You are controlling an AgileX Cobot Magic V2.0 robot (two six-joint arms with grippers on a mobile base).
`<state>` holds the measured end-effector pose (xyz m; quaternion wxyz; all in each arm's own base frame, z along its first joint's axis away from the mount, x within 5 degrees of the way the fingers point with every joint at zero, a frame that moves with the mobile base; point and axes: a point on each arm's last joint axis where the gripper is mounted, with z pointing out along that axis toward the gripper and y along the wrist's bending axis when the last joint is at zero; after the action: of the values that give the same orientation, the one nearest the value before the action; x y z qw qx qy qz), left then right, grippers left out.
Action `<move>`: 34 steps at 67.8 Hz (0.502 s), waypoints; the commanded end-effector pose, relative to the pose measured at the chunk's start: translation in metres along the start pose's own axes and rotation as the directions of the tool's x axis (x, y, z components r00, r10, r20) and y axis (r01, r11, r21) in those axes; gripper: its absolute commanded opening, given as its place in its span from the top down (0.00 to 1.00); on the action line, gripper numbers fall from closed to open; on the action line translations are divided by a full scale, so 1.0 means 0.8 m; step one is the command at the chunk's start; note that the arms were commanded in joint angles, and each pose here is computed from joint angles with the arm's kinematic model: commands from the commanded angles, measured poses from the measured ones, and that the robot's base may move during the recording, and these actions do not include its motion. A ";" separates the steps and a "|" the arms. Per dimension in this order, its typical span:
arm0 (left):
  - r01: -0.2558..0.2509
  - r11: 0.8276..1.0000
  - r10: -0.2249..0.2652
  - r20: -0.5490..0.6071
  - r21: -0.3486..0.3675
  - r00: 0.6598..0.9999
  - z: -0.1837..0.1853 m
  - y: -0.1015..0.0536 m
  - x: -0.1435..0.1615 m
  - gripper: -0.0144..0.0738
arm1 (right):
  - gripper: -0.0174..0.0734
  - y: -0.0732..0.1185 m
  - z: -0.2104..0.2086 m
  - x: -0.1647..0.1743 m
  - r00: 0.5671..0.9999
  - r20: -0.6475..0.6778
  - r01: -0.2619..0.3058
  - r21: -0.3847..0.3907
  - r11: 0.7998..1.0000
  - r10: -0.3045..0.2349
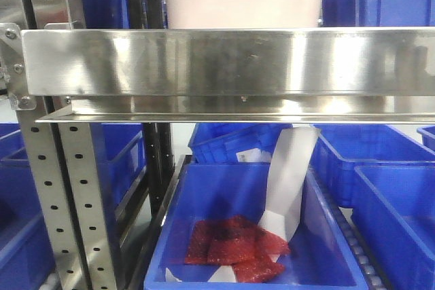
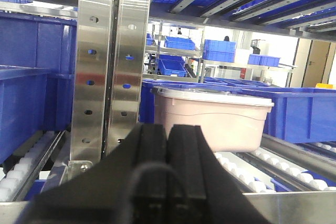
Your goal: Grab white bin and place on right shelf
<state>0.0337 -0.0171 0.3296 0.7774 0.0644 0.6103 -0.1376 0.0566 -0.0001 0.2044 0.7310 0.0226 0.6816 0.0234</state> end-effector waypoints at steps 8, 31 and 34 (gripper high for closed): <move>0.029 0.999 -0.027 0.058 -0.023 0.998 0.001 0.003 -0.014 0.97 | 0.75 -0.001 -0.003 -0.012 0.993 0.112 0.032 0.013 0.999 -0.033; 0.029 0.999 -0.027 0.058 -0.023 0.998 0.001 0.003 -0.014 0.97 | 0.75 -0.001 -0.003 -0.012 0.994 0.112 -0.002 0.010 1.000 0.001; 0.029 0.999 -0.027 0.058 -0.023 0.998 0.001 0.003 -0.014 0.97 | 0.75 -0.001 -0.003 -0.012 0.994 0.112 -0.002 0.010 1.000 0.001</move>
<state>0.0337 -0.0173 0.3296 0.7770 0.0644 0.6107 -0.1386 0.0566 -0.0002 0.2044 0.7309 0.0255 0.6815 0.0246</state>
